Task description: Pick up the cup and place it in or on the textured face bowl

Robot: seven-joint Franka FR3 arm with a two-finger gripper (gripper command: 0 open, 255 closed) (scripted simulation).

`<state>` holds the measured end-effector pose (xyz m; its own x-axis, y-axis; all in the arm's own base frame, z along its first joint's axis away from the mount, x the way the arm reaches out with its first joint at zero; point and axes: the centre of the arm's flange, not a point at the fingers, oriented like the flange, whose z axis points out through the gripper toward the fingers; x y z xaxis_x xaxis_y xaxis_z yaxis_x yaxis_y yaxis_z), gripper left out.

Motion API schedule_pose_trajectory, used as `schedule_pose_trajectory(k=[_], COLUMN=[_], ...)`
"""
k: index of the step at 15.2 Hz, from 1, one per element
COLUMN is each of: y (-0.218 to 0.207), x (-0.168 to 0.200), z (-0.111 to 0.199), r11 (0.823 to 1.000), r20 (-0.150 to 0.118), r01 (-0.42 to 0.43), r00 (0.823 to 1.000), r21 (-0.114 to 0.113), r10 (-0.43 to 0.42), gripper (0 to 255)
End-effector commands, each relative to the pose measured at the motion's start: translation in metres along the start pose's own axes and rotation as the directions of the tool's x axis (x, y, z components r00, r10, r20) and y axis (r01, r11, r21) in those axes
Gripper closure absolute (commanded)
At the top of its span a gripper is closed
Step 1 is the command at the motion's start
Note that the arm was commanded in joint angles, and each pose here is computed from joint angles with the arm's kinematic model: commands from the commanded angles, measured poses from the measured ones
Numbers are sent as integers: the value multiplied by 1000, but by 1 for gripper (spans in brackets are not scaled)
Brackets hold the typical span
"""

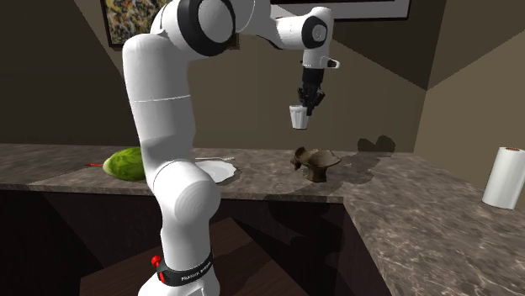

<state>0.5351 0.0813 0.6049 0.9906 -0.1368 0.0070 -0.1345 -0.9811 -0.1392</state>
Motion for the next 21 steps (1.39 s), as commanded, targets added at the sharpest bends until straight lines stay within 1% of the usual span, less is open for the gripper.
schedule_pose_trajectory(k=[1,5,6,21], y=[5,16,17,28], x=[26,77,84,83], z=[-2,-11,-12,66], r11=[1000,1000,1000,1000], r20=[0,0,0,0], r01=[0,0,0,0], r00=[1000,1000,1000,1000], r21=[0,0,0,0], r10=[0,0,0,0], gripper=[255,255,255,255])
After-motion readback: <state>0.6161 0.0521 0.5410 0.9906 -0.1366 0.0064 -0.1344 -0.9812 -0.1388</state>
